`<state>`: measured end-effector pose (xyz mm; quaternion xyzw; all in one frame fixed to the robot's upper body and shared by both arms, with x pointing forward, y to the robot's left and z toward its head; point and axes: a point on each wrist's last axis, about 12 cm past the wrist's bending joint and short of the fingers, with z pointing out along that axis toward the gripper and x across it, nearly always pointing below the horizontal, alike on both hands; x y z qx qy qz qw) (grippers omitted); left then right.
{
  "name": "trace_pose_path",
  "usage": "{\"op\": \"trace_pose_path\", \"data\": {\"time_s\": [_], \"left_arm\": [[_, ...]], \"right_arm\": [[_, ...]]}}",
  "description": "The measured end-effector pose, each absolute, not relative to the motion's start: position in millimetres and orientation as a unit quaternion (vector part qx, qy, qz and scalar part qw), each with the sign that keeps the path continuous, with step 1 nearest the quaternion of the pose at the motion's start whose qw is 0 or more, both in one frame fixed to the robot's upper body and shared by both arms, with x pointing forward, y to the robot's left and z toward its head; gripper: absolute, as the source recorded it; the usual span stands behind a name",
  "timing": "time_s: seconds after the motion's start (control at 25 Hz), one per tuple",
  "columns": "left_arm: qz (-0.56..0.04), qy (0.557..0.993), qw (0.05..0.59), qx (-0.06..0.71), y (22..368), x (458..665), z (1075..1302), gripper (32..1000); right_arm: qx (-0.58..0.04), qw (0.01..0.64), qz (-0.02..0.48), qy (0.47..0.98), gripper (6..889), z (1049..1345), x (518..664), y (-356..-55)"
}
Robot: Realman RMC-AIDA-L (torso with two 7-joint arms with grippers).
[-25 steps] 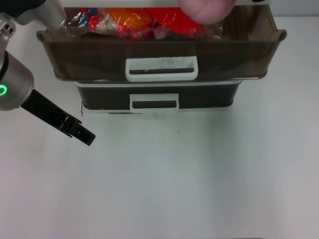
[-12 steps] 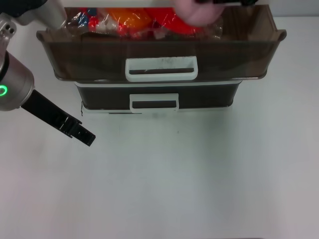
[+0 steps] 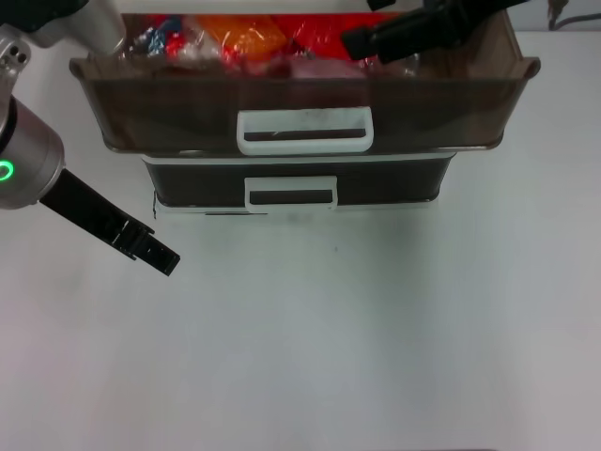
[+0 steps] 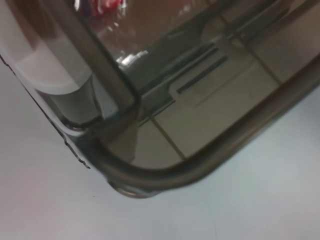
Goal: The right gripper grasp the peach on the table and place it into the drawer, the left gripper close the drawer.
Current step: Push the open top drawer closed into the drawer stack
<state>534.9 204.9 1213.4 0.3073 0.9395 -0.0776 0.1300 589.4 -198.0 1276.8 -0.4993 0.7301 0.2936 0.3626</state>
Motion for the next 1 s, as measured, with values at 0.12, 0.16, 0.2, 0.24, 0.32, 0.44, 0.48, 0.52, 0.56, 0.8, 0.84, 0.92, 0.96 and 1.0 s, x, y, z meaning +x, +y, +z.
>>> {"op": "trace_pose_path", "data": {"time_s": [0.12, 0.16, 0.2, 0.24, 0.32, 0.44, 0.48, 0.52, 0.56, 0.8, 0.84, 0.92, 0.96, 1.0], "left_arm": [[-0.078, 0.940, 0.130, 0.306, 205.6, 534.9, 1213.2, 841], [-0.078, 0.940, 0.130, 0.305, 205.8, 534.8, 1213.1, 841], [-0.078, 0.940, 0.130, 0.305, 205.9, 534.8, 1213.0, 842], [-0.078, 0.940, 0.130, 0.306, 205.8, 534.7, 1212.9, 842], [-0.078, 0.940, 0.129, 0.306, 205.7, 534.6, 1212.8, 842], [-0.078, 0.940, 0.129, 0.306, 205.6, 534.6, 1212.8, 842], [-0.078, 0.940, 0.129, 0.306, 205.7, 534.6, 1212.8, 842], [-0.078, 0.940, 0.129, 0.306, 205.7, 534.6, 1212.8, 842], [-0.078, 0.940, 0.129, 0.306, 205.7, 534.6, 1212.8, 842], [-0.078, 0.940, 0.128, 0.305, 205.9, 534.7, 1212.3, 842], [-0.078, 0.940, 0.128, 0.305, 206.0, 534.7, 1212.3, 842], [-0.078, 0.941, 0.128, 0.305, 206.3, 534.8, 1212.4, 842], [-0.078, 0.941, 0.128, 0.305, 206.4, 534.8, 1212.4, 842], [-0.078, 0.941, 0.128, 0.305, 206.6, 534.8, 1212.3, 842]], "right_arm": [[-0.500, 0.363, 0.293, 0.730, 603, 1277.1, 589.3, -197.7], [-0.500, 0.363, 0.292, 0.730, 647, 1277.2, 589.3, -197.8], [-0.499, 0.364, 0.292, 0.730, 691, 1277.3, 589.3, -198.1], [-0.499, 0.364, 0.292, 0.730, 735, 1277.4, 589.3, -198.4], [-0.497, 0.365, 0.293, 0.731, 823, 1277.4, 589.3, -199.3], [-0.497, 0.366, 0.294, 0.730, 824, 1277.3, 588.9, -199.7], [-0.497, 0.366, 0.295, 0.730, 824, 1277.4, 588.8, -199.7], [-0.497, 0.366, 0.295, 0.730, 824, 1277.3, 588.6, -199.7], [-0.497, 0.366, 0.295, 0.729, 824, 1277.3, 588.6, -199.7], [-0.498, 0.371, 0.291, 0.728, 826, 1279.3, 587.4, -200.3], [-0.499, 0.372, 0.290, 0.727, 826, 1279.9, 587.0, -200.6], [-0.500, 0.375, 0.287, 0.726, 826, 1281.4, 585.6, -200.9], [-0.501, 0.376, 0.285, 0.726, 826, 1282.1, 584.9, -201.0], [-0.502, 0.376, 0.284, 0.725, 825, 1282.6, 584.3, -201.1]]}}
